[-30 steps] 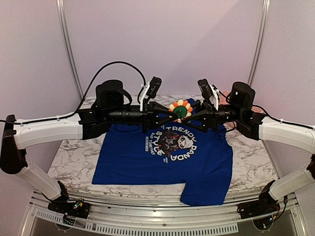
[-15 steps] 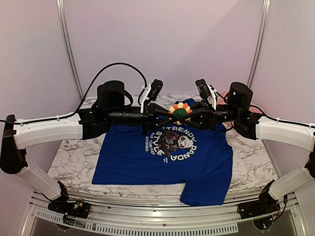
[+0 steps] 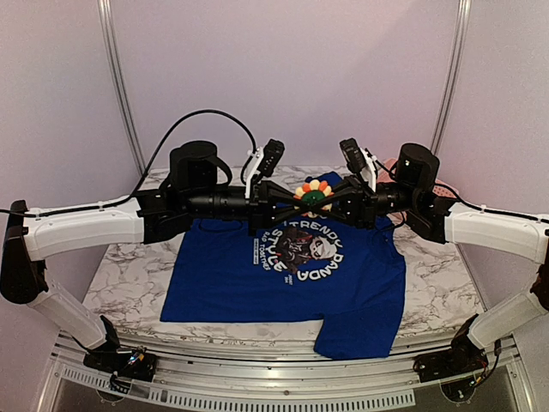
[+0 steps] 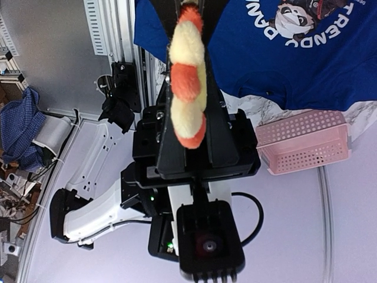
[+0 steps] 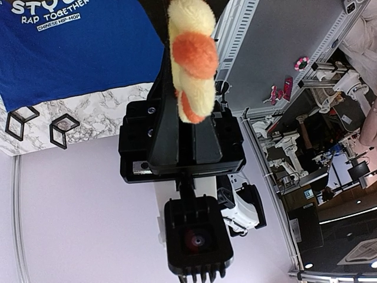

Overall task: Pin the brooch onto the clothing
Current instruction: Pass from the left arm to the right

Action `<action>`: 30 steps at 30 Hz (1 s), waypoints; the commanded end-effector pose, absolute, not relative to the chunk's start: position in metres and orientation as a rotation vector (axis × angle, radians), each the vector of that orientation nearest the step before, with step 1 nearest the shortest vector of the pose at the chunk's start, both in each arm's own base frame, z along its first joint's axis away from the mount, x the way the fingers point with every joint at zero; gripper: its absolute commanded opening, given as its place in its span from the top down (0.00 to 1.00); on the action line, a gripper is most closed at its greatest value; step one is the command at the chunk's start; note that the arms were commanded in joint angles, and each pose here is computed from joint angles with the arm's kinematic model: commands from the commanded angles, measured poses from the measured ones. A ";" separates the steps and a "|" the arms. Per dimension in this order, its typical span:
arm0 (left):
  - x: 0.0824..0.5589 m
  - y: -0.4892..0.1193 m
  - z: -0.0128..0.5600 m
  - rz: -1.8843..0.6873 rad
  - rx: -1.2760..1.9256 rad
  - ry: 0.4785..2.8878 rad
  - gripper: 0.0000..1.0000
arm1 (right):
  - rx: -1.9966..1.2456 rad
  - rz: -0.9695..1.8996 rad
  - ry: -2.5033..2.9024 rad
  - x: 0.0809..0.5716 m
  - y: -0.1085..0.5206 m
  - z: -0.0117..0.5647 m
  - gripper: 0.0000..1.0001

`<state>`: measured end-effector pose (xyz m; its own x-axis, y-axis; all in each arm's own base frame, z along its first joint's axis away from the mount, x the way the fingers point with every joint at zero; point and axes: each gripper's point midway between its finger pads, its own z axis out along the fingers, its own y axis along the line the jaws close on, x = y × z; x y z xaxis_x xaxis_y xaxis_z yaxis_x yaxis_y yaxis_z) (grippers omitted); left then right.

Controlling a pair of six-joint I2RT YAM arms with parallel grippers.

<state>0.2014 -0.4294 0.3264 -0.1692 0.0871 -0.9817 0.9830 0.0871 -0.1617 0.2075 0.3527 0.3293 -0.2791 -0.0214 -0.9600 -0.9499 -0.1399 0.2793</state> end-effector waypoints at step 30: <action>0.165 -0.441 0.320 -1.095 1.351 1.332 1.00 | -0.808 1.376 1.696 0.276 0.355 0.305 0.87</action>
<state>0.2186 -0.4250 0.3134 -0.0517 0.1823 -0.9819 0.9830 0.1828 -0.0178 0.2308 0.3573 0.3166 -0.4013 -0.0508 -0.9146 -0.9155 -0.0096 0.4022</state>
